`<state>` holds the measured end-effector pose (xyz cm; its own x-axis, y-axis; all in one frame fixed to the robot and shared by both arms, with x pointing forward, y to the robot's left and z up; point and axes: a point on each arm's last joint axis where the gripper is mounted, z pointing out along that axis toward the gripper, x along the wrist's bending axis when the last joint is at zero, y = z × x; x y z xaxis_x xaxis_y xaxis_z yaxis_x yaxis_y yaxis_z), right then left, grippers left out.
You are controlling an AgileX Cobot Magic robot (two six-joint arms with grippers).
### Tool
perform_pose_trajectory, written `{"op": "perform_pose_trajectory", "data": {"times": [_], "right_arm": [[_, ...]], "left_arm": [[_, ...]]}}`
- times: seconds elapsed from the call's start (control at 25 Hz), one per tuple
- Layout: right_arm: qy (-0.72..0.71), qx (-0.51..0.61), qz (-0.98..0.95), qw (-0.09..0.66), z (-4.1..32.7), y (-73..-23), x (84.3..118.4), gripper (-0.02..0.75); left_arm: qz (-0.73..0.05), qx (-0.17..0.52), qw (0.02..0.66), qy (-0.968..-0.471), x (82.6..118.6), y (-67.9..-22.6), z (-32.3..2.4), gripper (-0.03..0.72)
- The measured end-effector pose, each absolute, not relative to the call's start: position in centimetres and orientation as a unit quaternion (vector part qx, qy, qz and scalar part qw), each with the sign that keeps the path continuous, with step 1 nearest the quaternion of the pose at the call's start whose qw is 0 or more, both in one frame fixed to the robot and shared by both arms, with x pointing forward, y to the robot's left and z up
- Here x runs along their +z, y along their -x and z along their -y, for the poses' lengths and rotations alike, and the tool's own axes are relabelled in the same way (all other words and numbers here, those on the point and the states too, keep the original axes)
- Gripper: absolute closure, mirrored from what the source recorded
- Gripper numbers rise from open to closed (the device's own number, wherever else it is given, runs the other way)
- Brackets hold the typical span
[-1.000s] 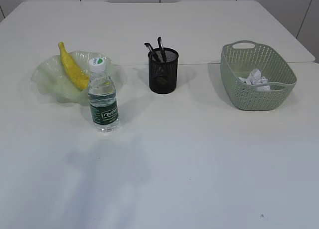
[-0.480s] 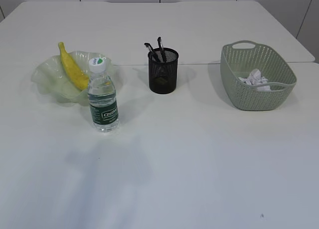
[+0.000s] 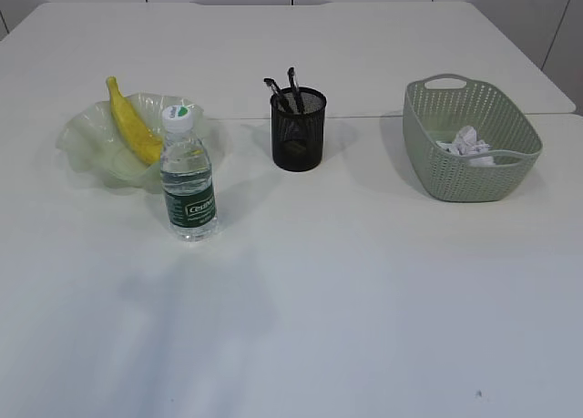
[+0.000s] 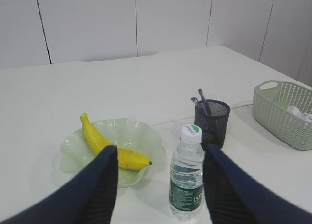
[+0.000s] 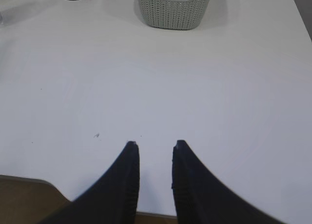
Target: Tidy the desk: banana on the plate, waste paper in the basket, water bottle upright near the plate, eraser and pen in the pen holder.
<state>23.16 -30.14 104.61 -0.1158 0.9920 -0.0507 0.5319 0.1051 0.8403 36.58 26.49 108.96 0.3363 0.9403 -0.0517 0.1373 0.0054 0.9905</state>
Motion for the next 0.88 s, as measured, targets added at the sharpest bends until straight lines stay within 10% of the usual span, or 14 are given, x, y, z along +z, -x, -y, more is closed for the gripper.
{"op": "perform_pose_trajectory", "data": {"times": [0.88], "right_arm": [[-0.573,0.343,-0.664,0.336,30.13,-23.17,104.62,0.56]], "left_arm": [[-0.435,0.386,0.559,-0.591,109.26,-36.66,-26.67,0.3]]}}
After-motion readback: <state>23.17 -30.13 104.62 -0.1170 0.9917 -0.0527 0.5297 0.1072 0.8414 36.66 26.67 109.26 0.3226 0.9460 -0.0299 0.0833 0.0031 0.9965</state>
